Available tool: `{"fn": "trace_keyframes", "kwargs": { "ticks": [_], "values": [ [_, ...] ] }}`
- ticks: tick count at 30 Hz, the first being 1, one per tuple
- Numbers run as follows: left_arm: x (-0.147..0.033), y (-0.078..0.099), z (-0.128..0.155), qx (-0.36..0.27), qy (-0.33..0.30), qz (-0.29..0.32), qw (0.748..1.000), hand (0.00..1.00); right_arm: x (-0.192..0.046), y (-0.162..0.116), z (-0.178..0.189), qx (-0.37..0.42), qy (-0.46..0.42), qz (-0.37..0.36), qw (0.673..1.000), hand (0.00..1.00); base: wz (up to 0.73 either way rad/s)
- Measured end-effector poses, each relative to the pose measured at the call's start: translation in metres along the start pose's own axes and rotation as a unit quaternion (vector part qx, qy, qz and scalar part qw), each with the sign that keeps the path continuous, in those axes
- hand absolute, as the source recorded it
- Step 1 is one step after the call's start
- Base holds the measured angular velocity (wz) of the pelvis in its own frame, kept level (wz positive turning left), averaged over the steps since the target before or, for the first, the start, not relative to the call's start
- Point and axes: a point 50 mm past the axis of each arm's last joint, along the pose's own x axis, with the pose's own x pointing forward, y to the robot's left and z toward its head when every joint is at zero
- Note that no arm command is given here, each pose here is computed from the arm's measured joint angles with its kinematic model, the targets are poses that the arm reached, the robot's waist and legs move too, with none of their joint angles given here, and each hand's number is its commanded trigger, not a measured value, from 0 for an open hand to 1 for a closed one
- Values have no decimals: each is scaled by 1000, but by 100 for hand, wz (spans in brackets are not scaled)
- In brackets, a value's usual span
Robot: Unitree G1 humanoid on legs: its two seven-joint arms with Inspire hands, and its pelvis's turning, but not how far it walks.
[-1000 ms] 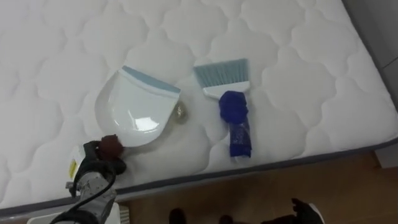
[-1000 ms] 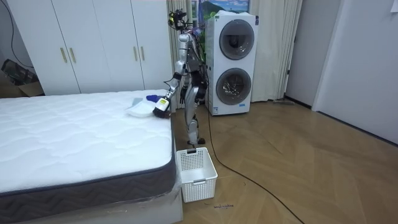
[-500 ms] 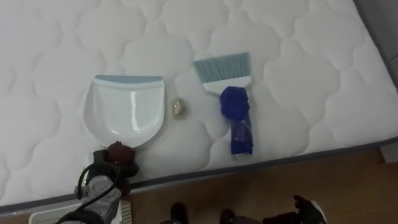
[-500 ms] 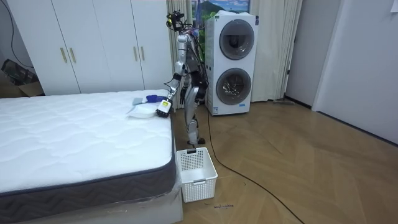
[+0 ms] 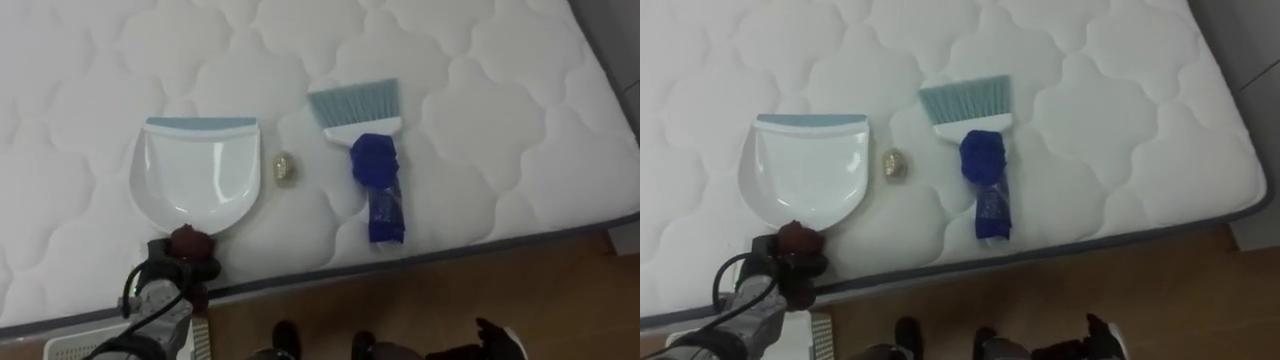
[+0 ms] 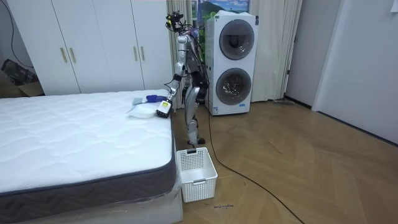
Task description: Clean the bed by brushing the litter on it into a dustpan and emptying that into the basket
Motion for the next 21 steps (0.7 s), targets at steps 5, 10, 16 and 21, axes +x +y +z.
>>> {"fn": "trace_keyframes", "kwargs": {
  "ticks": [5, 10, 16, 21],
  "values": [
    [6, 12, 12, 30, -30, 13, 999, 100, 1, -7, 1, 4, -8, -8, 1000, 0, -3],
    [11, 32, 14, 54, -43, 44, 997, 100, 1, -9, 0, 10, -14, -8, 1000, 0, -3],
    [15, 52, 15, 116, -71, 77, 988, 100, 2, -21, 0, 26, -21, -19, 999, 0, 2],
    [17, 67, 16, 138, -84, 107, 981, 100, 2, -27, 2, 42, -24, -26, 999, 0, 0]
  ]
}}
